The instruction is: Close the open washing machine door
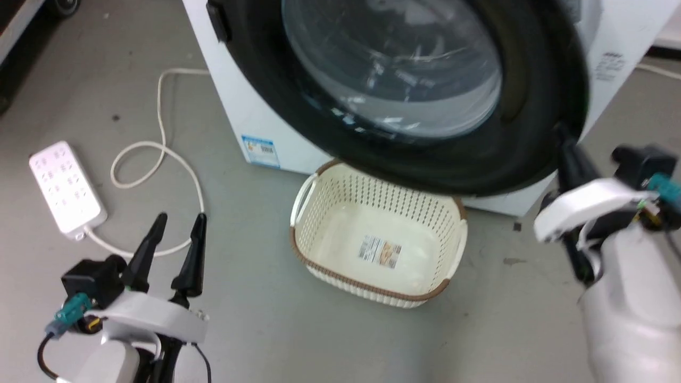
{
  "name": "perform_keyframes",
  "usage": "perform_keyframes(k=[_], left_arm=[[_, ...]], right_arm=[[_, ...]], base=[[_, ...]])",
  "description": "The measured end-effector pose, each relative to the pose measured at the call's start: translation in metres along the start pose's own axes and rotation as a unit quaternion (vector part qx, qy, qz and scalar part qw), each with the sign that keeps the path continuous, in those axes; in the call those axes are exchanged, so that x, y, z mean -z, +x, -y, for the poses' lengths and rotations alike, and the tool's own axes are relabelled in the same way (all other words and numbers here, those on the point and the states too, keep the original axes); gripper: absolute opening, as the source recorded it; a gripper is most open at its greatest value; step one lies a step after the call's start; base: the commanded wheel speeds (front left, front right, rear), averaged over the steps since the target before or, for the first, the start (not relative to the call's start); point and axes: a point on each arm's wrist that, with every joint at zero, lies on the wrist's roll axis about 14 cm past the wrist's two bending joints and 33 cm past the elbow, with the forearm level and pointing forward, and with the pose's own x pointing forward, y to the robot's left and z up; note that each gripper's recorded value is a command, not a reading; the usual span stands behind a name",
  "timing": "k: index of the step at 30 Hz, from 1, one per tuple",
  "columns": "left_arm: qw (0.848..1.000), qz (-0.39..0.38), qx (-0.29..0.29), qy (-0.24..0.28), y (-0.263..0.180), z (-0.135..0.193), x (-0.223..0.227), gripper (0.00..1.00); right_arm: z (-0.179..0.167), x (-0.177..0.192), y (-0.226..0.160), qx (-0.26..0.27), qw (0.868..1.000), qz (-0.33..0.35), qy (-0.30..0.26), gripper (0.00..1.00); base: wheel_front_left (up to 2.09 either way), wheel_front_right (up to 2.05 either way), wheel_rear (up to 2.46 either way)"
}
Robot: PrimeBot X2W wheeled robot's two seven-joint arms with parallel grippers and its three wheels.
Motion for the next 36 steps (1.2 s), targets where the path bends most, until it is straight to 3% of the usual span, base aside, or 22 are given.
perform_keyframes(k=[10,23,29,36], left_arm=[[1.0,-0.004,-0.007,0.002,0.009,-0.008,0.006,1.0],[1.0,-0.013,-0.009,0.004,0.01,-0.013,0.014,1.0],[1.0,-0.002,-0.01,0.004,0.01,-0.013,0.007,1.0],[1.0,0.02,-0.005,-0.001,0.003,-0.003,-0.006,1.0]], right_arm=[[0.015,-0.008,0.046,0.032,0.999,0.008,-0.024,0.0],[0.027,-0.03,0.08,0.064,0.997,0.025,-0.022,0.0],[0.029,-0.04,0.076,0.067,0.997,0.033,-0.026,0.0],[0.022,-0.077,0.05,0.051,0.995,0.084,-0.017,0.0]], base=[[0.0,0.0,0.0],[0.0,0.0,0.0],[0.0,0.0,0.0],[0.0,0.0,0.0]])
